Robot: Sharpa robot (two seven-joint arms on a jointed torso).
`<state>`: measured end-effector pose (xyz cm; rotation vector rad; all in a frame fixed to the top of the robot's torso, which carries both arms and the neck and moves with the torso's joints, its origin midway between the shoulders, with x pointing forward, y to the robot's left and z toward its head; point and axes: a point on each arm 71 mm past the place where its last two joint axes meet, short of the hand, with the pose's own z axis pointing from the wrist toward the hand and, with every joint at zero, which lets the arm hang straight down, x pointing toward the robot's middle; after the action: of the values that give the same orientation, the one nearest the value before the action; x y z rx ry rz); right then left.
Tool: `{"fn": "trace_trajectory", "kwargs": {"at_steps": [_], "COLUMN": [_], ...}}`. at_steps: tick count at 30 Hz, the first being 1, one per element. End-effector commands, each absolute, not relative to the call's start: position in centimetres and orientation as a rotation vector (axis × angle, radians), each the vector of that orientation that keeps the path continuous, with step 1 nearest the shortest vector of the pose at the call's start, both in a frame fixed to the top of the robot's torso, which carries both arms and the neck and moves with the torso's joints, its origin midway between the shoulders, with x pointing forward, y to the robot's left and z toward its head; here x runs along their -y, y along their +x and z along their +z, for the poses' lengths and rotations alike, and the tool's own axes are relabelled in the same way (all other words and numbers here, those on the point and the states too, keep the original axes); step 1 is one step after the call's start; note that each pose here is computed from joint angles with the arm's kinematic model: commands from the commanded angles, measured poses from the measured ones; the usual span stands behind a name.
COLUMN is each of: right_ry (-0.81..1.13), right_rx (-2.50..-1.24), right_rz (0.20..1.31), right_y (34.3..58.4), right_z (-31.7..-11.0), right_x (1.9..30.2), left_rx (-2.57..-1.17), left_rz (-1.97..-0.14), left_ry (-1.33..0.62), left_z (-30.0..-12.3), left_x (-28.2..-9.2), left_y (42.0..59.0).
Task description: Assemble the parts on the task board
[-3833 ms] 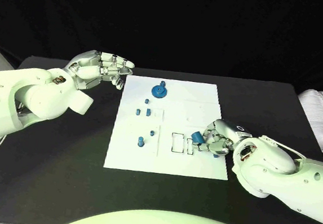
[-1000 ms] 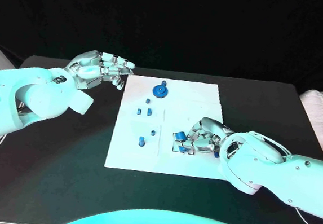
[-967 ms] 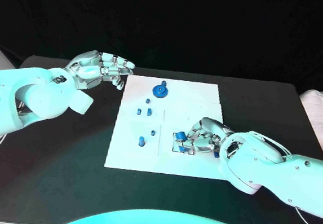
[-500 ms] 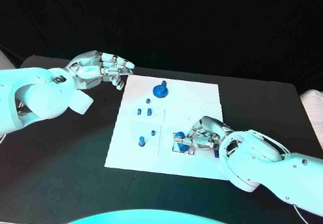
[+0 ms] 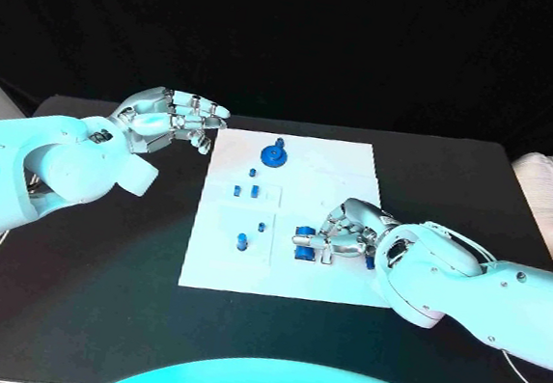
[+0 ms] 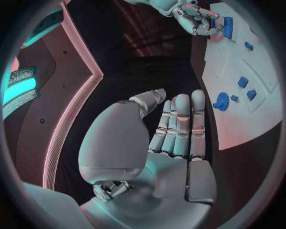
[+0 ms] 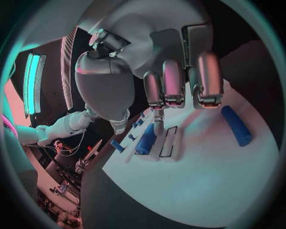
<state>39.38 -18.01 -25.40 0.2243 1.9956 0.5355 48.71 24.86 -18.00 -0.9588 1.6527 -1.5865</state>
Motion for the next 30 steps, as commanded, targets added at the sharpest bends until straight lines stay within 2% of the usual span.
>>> {"fn": "trace_trajectory", "kwargs": {"at_steps": [1, 9, 15, 21, 30], "right_ry": [0.197, 0.177, 0.196, 0.259, 0.272], "right_rx": [-1.952, -1.916, -1.882, -1.844, -1.82], "right_rz": [0.578, 0.664, 0.671, 0.63, 0.499], "right_y": [39.3, 38.7, 38.5, 38.2, 37.9], "right_z": [-25.0, -24.4, -24.0, -23.4, -23.2], "right_x": [17.9, 18.1, 19.2, 22.3, 27.3], "left_rx": [-1.661, -1.661, -1.66, -1.651, -1.638], "left_rz": [-1.606, -1.604, -1.606, -1.608, -1.614], "left_ry": [-0.947, -0.948, -0.947, -0.945, -0.94], "left_z": [-17.9, -17.9, -17.9, -17.9, -17.8], "left_x": [-24.7, -24.8, -24.7, -24.7, -24.7], "left_y": [48.6, 48.6, 48.6, 48.7, 48.6]}}
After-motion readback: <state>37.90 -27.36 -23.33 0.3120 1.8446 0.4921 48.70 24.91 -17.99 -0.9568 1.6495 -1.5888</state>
